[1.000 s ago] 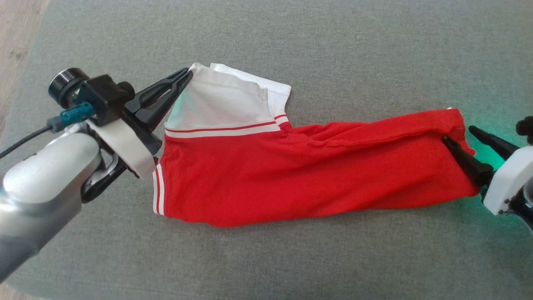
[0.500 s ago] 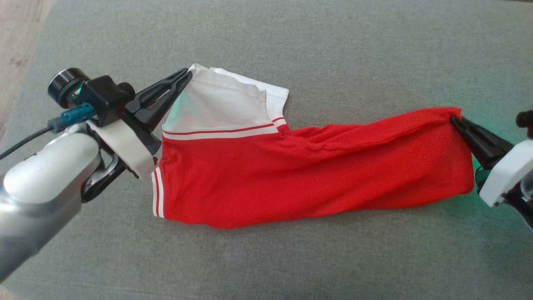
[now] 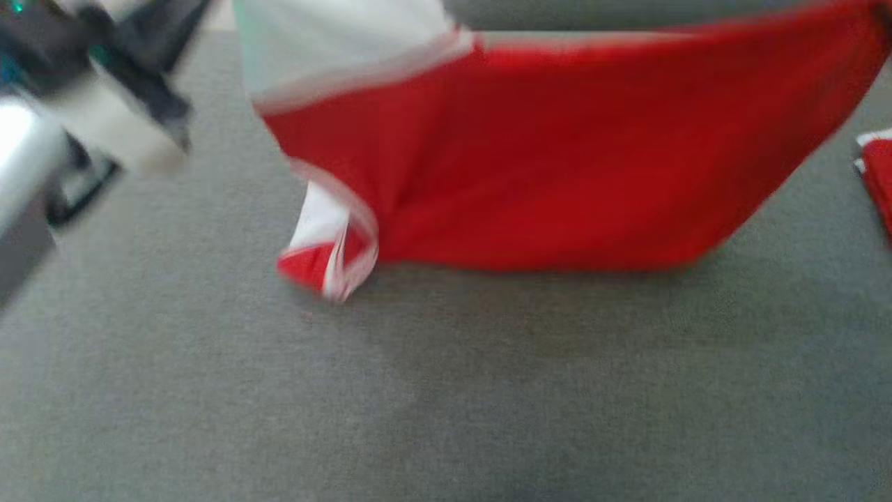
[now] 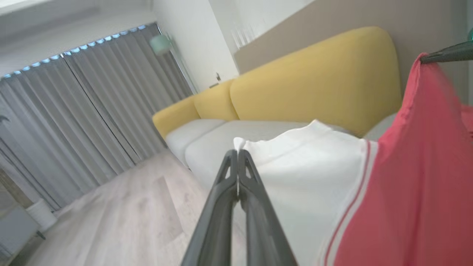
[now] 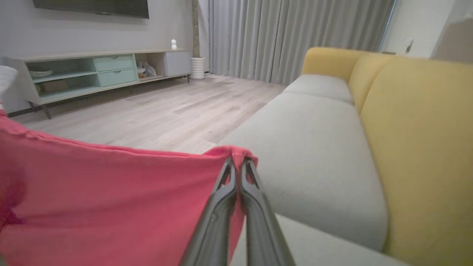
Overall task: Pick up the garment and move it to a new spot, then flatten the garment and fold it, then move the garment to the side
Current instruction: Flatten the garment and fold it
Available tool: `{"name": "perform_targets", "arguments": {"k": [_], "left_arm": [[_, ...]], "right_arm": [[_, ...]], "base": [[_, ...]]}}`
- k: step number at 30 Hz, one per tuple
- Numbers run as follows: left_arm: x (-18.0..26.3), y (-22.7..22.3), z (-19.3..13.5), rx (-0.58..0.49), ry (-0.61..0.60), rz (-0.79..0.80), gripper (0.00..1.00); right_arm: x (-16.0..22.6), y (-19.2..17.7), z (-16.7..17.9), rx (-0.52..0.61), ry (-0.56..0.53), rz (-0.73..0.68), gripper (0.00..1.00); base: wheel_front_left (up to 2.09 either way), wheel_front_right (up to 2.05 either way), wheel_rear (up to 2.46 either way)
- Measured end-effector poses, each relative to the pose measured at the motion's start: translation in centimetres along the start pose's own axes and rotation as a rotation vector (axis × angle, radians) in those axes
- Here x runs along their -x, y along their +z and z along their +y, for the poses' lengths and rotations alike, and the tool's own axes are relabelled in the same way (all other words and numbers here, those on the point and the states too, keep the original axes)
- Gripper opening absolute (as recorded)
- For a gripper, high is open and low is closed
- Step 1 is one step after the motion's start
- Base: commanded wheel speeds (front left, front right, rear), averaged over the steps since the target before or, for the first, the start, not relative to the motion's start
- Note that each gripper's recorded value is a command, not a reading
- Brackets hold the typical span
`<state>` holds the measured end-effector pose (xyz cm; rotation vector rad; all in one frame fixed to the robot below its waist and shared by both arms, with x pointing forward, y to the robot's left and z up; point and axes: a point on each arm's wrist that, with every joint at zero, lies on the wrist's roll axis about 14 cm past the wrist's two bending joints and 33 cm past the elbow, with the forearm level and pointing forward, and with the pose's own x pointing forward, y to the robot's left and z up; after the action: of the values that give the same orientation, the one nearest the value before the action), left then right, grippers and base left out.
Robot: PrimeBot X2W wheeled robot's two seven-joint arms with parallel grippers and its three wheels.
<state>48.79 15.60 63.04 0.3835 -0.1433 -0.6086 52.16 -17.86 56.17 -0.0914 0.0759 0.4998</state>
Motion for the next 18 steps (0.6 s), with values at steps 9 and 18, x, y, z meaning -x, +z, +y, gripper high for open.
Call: {"name": "perform_targets", "arguments": {"k": [9, 18], "left_arm": [[-9.6, 9.4, 8.7, -0.267, 0.135, -0.197, 0.00], [-14.6, 11.5, 7.8, -0.247, 0.165, -0.417, 0.00]], "right_arm": [[-5.5, 14.4, -8.1, 0.185, -0.191, -0.280, 0.00], [-7.4, 10.1, -13.6, 0.240, -0.307, -0.268, 0.00]], "base": [[0.00, 0.00, 0.00], [0.00, 0.00, 0.00]]}}
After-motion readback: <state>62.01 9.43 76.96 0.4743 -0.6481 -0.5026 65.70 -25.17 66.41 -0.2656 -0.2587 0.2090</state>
